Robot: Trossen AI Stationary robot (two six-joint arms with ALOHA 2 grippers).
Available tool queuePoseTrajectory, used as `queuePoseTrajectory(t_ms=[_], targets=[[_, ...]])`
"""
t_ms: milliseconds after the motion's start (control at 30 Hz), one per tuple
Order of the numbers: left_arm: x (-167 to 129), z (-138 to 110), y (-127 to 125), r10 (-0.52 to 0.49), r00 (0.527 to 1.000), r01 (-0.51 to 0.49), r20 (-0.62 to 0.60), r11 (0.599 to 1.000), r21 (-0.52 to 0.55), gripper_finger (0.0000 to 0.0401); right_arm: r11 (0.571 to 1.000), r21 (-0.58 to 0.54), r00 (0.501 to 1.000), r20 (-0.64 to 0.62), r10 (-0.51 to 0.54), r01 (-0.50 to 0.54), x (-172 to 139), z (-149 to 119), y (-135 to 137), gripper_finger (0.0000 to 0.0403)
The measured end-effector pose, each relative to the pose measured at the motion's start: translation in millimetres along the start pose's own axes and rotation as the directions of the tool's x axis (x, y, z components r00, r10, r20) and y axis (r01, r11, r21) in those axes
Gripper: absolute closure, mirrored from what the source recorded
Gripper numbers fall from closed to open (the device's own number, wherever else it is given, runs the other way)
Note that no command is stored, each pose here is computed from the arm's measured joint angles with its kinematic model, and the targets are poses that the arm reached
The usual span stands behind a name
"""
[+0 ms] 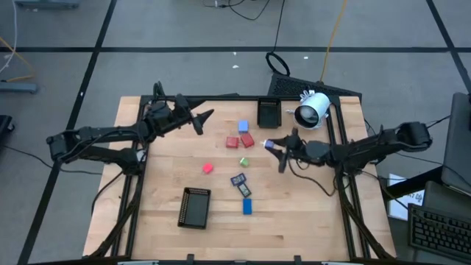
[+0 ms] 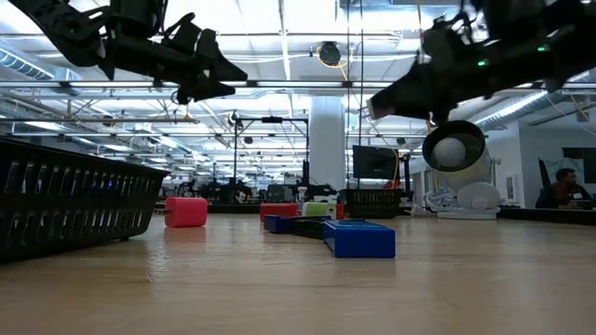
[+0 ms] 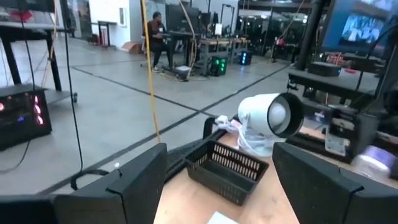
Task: Pick & Place Office items
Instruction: Put the purple charger adapter into the top black basket
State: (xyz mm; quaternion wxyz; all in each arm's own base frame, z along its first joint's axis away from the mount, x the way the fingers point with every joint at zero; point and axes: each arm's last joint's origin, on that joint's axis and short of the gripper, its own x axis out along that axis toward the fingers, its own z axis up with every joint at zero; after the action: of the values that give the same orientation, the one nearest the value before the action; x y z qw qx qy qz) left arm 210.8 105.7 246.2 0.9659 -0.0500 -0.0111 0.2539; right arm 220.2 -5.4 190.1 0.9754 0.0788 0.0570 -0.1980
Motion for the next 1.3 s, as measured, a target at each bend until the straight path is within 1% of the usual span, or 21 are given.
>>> queuePoseTrajectory(t_ms=[100,233,400,500,667,767,900,1067,1300], targets=[[0,0,0,-0.004,1.0,0.004,0.001,0.999,-0.036,0.0105,0.996,0.012,0.997,0.002,-0.083,0.083,16,8,-12,0.0269],[0,0,-1,-0.008,1.0,0.008,-0.004,0.999,-0.043,0.0105,0.981,0.059,0.982,-0.012,-0.187,0.187,35,11,-32,0.0269],[0,-2,-1,-0.015,1.0,0.014,-0.017,0.999,-0.048,0.0105,0.954,0.044,0.952,-0.094,-0.291,0.296,53,-6,-54,0.0269],[1,-4,-4,-0.023,0.999,0.021,-0.028,0.998,-0.057,0.0105,0.931,0.05,0.928,-0.116,-0.353,0.361,60,-13,-64,0.0269],[2,-7,-7,-0.037,0.999,0.035,-0.04,0.998,-0.056,0.0105,0.917,0.02,0.912,-0.117,-0.394,0.399,65,-16,-76,0.0269],[2,-8,-9,-0.045,0.998,0.042,-0.047,0.997,-0.059,0.0105,0.9,0.001,0.894,-0.117,-0.433,0.436,65,-17,-81,0.0269],[2,-10,-13,-0.061,0.996,0.058,-0.062,0.996,-0.062,0.0105,0.894,-0.027,0.887,-0.122,-0.446,0.446,65,-17,-85,0.0267],[1,-11,-19,-0.085,0.994,0.081,-0.069,0.995,-0.061,0.0105,0.872,-0.039,0.863,-0.121,-0.49,0.489,64,-17,-91,0.026],[1,-12,-25,-0.109,0.991,0.104,-0.083,0.993,-0.06,0.0105,0.865,-0.033,0.857,-0.122,-0.5,0.5,64,-16,-96,0.0247]])
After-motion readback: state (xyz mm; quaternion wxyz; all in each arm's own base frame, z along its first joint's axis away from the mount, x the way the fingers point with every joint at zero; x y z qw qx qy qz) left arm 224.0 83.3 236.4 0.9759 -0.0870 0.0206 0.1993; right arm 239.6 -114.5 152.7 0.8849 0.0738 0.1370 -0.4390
